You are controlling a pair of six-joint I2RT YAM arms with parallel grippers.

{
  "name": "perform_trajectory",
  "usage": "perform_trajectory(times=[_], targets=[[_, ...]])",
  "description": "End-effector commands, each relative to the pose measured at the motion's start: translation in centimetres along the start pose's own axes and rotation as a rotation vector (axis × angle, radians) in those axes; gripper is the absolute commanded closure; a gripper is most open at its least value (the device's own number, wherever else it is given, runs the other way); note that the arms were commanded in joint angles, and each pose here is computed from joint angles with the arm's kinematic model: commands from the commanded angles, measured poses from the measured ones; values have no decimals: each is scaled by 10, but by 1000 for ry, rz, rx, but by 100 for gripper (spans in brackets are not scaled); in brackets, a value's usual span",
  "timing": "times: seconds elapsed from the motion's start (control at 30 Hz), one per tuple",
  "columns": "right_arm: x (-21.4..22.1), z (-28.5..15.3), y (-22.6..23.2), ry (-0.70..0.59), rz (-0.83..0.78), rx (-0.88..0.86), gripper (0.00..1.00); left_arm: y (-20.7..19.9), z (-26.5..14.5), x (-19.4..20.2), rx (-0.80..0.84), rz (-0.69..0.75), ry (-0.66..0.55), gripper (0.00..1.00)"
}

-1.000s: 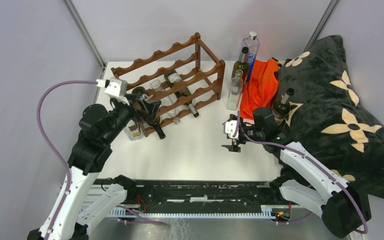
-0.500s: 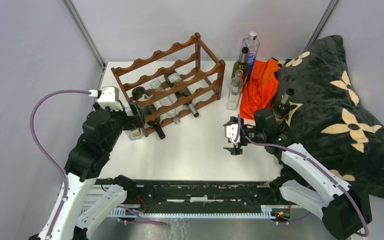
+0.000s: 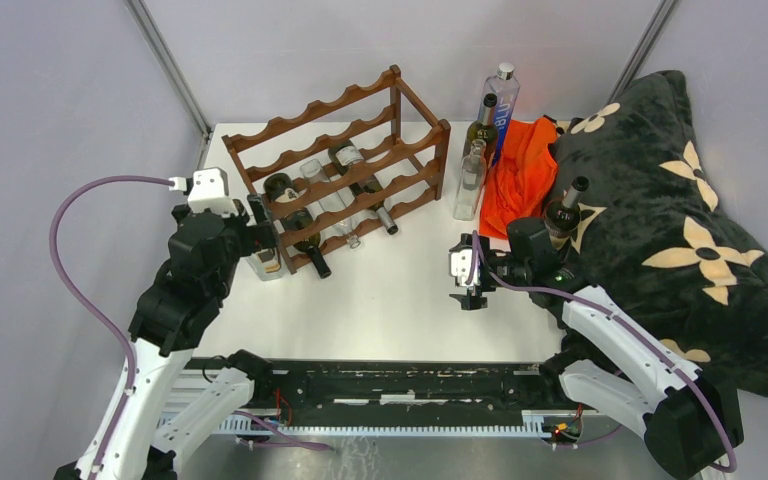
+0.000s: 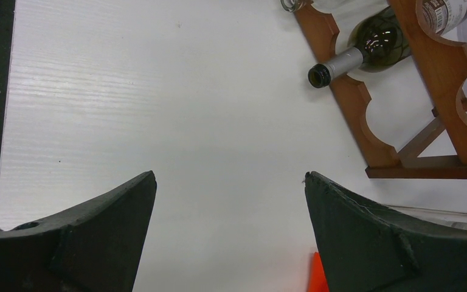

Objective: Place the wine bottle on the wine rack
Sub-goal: Pick up the wine bottle from the center of the board.

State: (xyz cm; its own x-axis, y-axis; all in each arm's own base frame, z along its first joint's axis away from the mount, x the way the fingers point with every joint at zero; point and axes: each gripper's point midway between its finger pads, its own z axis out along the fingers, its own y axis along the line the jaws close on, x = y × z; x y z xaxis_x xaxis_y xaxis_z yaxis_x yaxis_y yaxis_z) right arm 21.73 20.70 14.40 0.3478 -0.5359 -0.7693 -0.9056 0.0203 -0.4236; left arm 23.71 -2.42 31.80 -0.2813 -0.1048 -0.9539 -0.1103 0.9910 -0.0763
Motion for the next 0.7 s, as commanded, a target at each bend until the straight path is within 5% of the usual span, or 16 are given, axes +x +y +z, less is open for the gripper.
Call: perform_trajectory(times=[0.0, 0.67], targets=[[2, -2, -5, 16, -25, 16, 2, 14, -2, -17, -82, 6, -35, 0], [10, 1, -3, 45, -15, -4, 2, 2, -14, -5, -9, -165, -10, 0]])
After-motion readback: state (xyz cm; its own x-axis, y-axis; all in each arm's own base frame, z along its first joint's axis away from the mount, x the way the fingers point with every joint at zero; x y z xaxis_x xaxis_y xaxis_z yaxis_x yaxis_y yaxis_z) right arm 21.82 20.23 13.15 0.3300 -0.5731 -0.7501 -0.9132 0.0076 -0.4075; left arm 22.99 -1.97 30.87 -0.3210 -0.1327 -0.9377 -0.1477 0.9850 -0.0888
